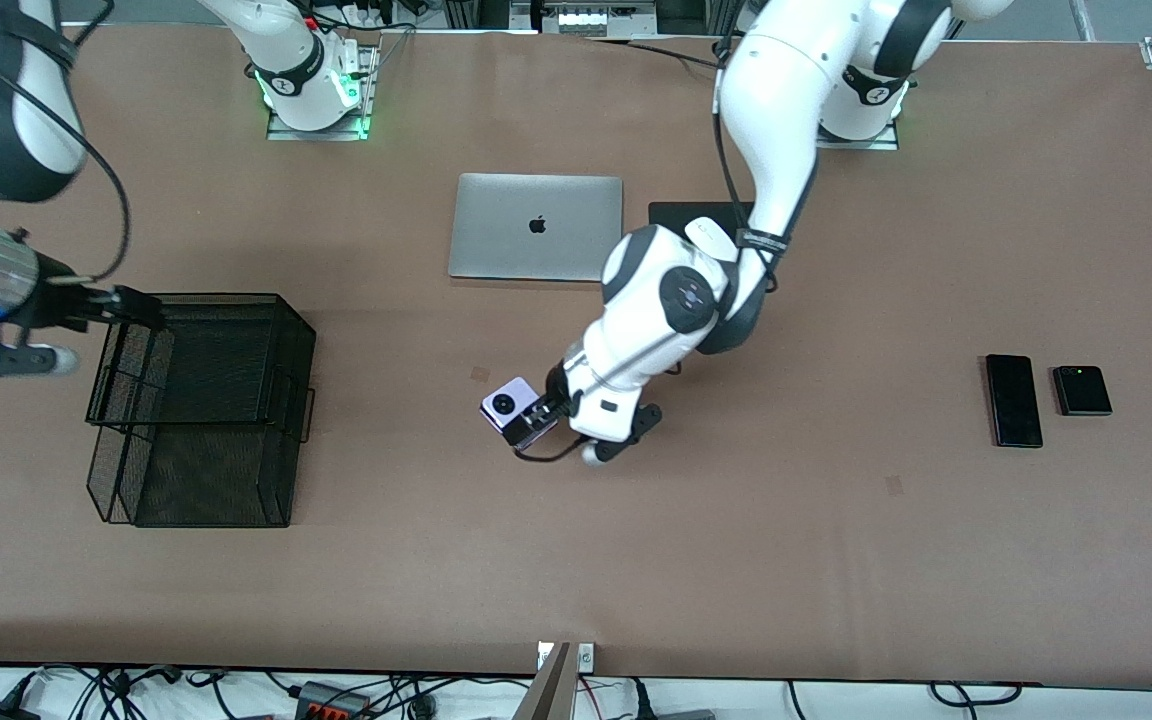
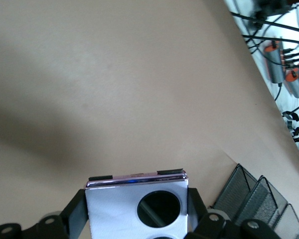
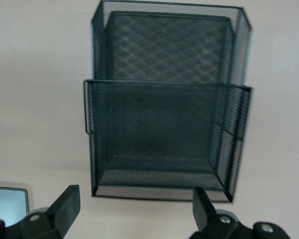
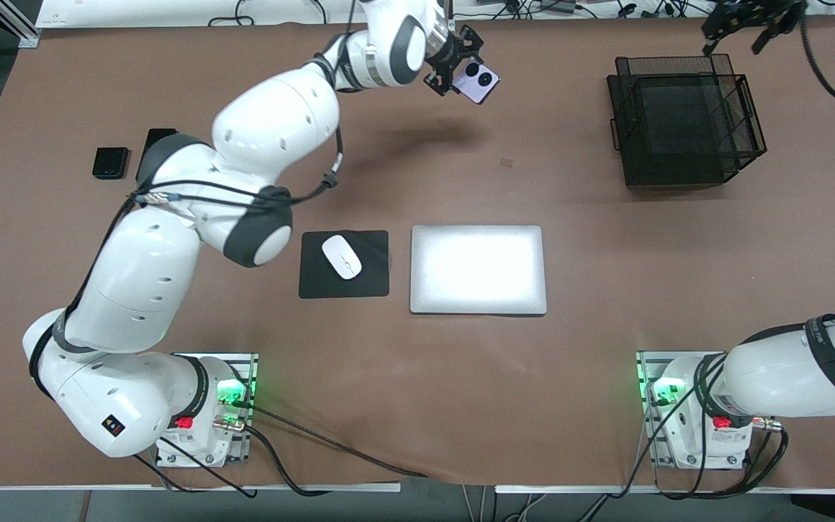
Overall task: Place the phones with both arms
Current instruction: 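Carry the white phone mid-table while the right gripper moves over the basket, then set the white phone down with the left gripper while the right gripper approaches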
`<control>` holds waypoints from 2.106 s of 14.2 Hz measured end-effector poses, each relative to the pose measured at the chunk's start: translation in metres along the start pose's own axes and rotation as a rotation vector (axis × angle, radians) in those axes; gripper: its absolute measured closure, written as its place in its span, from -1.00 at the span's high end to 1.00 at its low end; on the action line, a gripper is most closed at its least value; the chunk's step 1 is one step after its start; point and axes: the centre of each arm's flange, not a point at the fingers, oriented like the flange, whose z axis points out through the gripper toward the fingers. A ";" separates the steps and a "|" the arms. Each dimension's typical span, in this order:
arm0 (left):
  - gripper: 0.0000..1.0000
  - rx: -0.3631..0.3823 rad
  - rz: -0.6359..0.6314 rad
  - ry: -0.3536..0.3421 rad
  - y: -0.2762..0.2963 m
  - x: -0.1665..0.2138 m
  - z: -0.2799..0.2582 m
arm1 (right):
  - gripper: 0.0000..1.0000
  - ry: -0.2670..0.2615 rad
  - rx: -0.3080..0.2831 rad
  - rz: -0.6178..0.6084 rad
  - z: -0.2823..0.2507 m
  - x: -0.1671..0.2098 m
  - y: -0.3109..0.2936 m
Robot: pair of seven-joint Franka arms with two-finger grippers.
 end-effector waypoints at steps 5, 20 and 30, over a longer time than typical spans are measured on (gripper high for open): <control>0.67 0.015 0.223 0.129 -0.004 -0.051 0.036 | 1.00 0.017 -0.011 -0.068 0.022 0.017 -0.048; 0.67 0.219 0.650 0.077 -0.050 -0.067 0.097 | 1.00 0.021 0.025 -0.072 0.028 0.021 -0.060; 1.00 0.226 0.666 0.082 -0.055 -0.072 0.107 | 1.00 0.019 0.024 -0.086 0.032 0.023 -0.069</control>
